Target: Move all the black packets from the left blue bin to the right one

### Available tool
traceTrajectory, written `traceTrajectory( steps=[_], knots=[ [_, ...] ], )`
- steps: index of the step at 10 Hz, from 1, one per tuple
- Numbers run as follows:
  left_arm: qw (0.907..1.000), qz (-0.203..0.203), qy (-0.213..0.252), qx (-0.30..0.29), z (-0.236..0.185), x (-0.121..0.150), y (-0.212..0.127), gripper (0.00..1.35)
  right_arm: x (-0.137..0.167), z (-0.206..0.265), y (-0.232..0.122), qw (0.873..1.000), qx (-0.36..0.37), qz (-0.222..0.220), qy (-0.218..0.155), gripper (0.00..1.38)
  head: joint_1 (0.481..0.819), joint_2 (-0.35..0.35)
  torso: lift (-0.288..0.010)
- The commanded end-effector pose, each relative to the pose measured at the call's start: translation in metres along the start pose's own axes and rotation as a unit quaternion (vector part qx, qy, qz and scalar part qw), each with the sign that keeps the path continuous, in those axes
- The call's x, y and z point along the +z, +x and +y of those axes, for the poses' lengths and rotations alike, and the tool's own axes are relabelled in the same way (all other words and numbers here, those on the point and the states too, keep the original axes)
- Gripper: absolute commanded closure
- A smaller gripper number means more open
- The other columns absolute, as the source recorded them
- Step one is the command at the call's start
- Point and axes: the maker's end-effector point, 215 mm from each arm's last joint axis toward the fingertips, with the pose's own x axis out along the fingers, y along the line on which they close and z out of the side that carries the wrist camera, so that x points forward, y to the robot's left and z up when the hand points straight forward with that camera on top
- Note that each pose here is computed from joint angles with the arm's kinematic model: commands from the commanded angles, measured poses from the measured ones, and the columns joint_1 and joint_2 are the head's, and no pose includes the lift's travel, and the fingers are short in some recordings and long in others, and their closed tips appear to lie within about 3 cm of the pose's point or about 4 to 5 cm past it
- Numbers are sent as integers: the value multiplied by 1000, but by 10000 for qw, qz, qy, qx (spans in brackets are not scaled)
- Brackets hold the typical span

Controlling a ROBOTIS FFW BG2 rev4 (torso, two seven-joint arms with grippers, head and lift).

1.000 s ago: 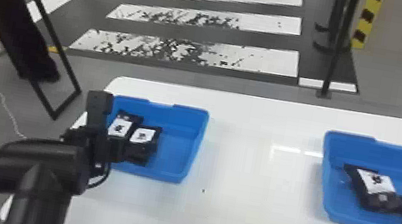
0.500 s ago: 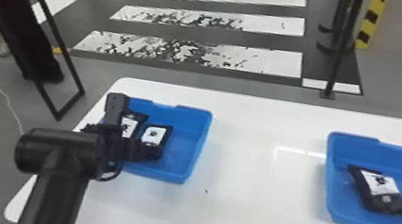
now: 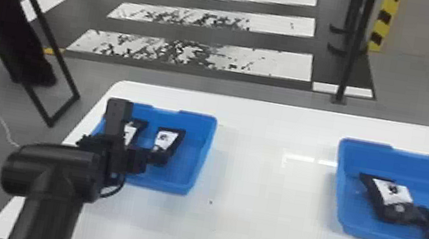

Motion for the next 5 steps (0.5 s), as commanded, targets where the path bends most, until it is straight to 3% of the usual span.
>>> traceTrajectory(
  steps=[1, 3, 5],
  knots=[
    [9987, -409, 69, -281, -24, 16, -23, 1150, 1, 1, 1, 10000, 23, -4, -1, 142, 695, 235, -140],
    [9938, -884, 248, -624, -58, 36, -58, 1150, 5, 3, 6, 9999, 123, -63, -16, 142, 695, 215, -140],
    [9818, -1317, 508, -1275, -120, 47, -93, 1150, 12, 6, 14, 9995, 269, -159, -38, 142, 695, 175, -140]
  ],
)
